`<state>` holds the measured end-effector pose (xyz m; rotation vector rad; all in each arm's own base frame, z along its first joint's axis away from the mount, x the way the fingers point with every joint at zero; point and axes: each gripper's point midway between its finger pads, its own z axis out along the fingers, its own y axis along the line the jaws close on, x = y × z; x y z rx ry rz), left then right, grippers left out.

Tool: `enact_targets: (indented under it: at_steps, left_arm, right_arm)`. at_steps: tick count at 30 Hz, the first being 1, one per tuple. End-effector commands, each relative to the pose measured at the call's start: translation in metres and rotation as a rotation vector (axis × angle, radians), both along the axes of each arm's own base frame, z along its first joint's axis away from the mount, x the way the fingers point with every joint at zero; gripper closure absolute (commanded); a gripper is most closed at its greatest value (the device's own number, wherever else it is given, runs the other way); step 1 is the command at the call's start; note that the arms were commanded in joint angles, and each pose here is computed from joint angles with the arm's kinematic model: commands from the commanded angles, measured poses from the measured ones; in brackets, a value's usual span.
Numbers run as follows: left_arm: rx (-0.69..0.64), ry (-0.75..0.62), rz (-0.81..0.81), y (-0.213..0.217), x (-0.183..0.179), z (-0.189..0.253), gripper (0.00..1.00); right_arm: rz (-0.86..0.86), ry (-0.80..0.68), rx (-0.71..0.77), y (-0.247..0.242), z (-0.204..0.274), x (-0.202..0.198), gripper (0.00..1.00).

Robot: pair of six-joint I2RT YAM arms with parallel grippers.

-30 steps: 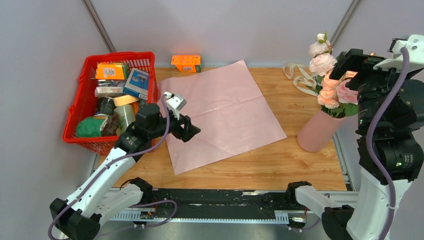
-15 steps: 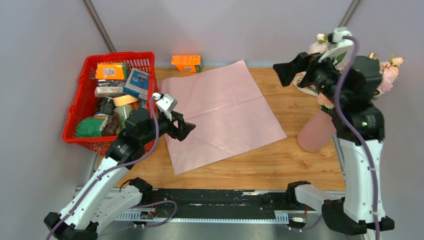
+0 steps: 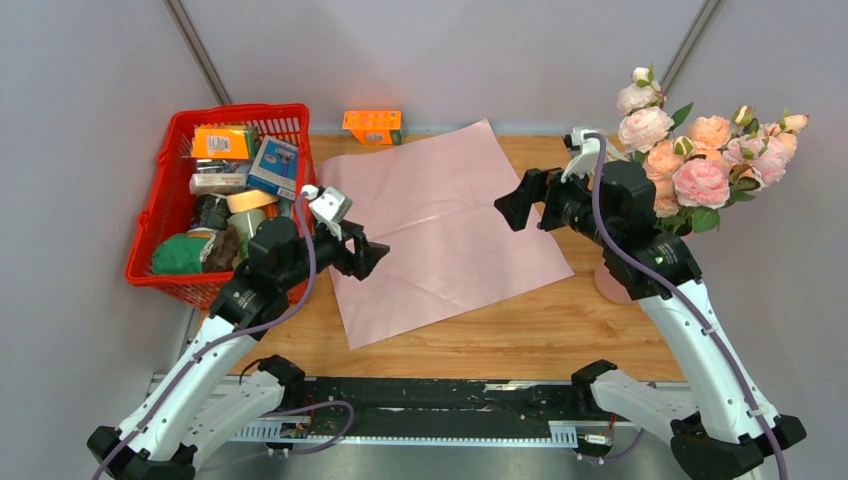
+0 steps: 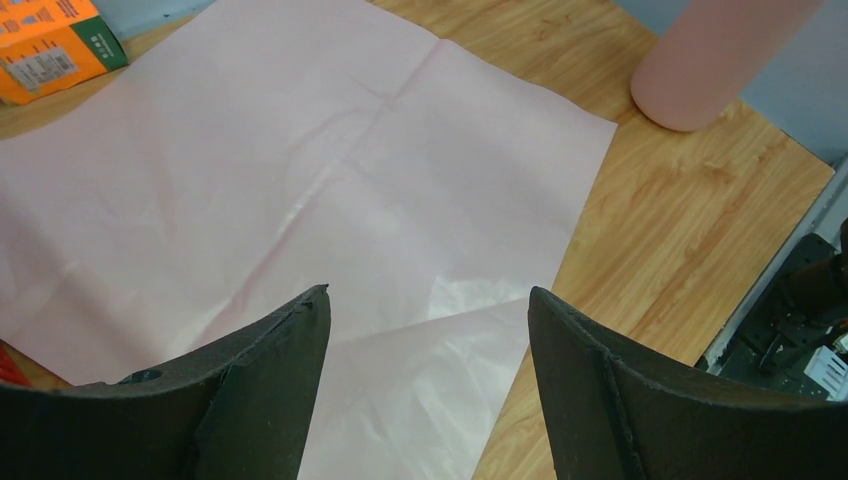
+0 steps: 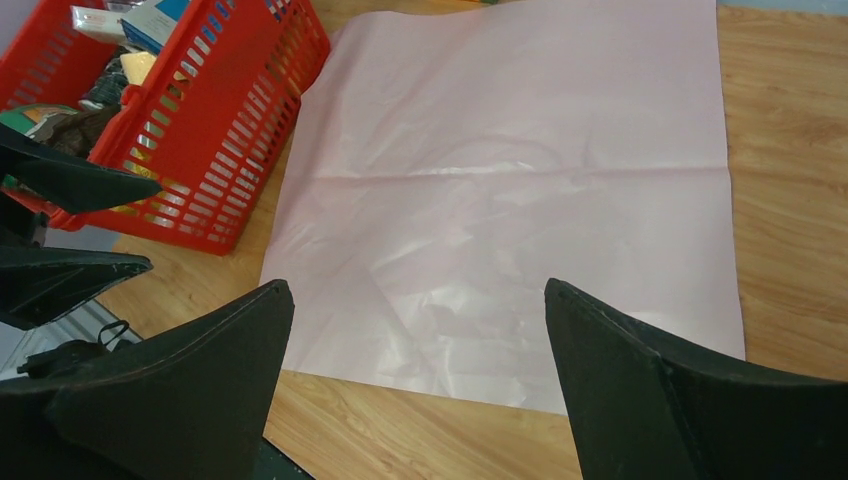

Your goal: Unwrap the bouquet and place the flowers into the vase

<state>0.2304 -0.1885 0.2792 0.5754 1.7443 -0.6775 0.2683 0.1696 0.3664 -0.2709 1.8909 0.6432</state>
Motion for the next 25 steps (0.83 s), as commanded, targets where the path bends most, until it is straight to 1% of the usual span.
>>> enact_targets:
  at_steps: [1,6,14,25]
  left_arm:
    - [-0.013,-0.058,0.0,0.001,0.001,0.013,0.2]
    - [-0.012,-0.059,0.0,0.002,0.0,0.013,0.2]
    - [-0.001,-0.063,0.023,0.005,0.003,0.012,0.2]
    - [0.006,-0.068,0.027,0.006,0.003,0.011,0.2]
  right_arm:
    - [-0.049,0.018,0.062,-0.001,-0.016,0.0,0.0]
    - [0.004,0.01,0.084,0.004,-0.034,-0.011,0.0]
    - [0.061,-0.024,0.101,0.011,-0.027,-0.018,0.0]
    - [0.064,-0.009,0.106,0.01,-0.042,-0.023,0.0]
